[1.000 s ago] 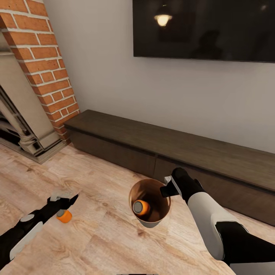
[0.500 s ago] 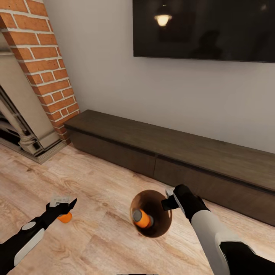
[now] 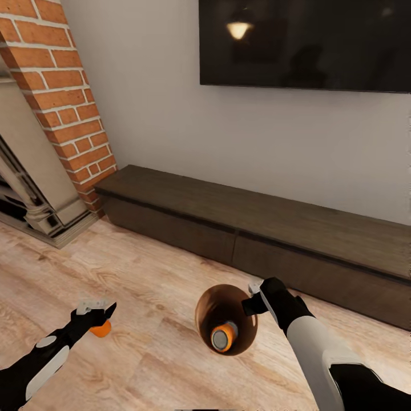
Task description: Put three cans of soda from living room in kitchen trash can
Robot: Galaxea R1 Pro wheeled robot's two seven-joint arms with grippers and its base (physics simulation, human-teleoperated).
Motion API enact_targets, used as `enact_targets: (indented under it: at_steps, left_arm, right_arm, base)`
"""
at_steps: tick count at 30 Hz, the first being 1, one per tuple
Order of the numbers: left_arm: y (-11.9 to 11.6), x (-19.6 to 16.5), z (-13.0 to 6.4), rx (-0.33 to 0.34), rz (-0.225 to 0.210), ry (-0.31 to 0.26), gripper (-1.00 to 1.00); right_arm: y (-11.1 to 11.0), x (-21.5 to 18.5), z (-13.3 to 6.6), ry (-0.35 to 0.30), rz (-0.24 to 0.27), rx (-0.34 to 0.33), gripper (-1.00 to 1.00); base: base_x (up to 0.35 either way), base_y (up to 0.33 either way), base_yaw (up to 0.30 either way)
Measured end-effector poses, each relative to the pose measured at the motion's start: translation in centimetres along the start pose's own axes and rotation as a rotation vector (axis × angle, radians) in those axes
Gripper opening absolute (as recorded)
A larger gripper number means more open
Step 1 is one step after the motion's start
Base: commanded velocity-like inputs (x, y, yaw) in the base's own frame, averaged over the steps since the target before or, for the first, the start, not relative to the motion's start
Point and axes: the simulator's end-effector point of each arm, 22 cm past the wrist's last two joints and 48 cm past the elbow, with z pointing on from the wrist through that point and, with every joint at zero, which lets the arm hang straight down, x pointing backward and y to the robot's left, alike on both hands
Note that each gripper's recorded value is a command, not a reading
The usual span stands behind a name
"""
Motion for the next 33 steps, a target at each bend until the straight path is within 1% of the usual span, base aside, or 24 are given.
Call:
enact_targets:
  at_steps: [2,6,10,28,33]
  left_arm:
    - [-0.02,0.05,0.02,0.000,-0.003,0.002,1.00]
    - [-0.06,0.16,0.01,0.001,-0.001,0.004,1.00]
    - [-0.09,0.18,0.01,0.002,0.001,0.004,1.00]
    - [-0.16,0.13,0.01,0.004,0.006,0.000,1.00]
    - [-0.15,0.06,0.00,0.004,0.006,-0.003,1.00]
  right_arm:
    - [-0.22,0.02,0.00,0.001,-0.007,0.009,-1.00]
    - [0.16,-0.03,0.01,-0.001,0.003,-0.005,-1.00]
    - [0.04,-0.02,0.01,0.000,-0.005,0.003,-1.00]
    - [0.07,-0.02,0.01,-0.001,0.001,-0.002,-1.00]
    - [0.23,-0.03,0.01,-0.001,0.002,-0.006,-1.00]
  base:
    - [0.000,0.312,-0.234]
    - [0.000,0.316,-0.244]
    - [0.000,0.318,-0.249]
    - [0.000,0.319,-0.251]
    - [0.000,0.138,-0.153]
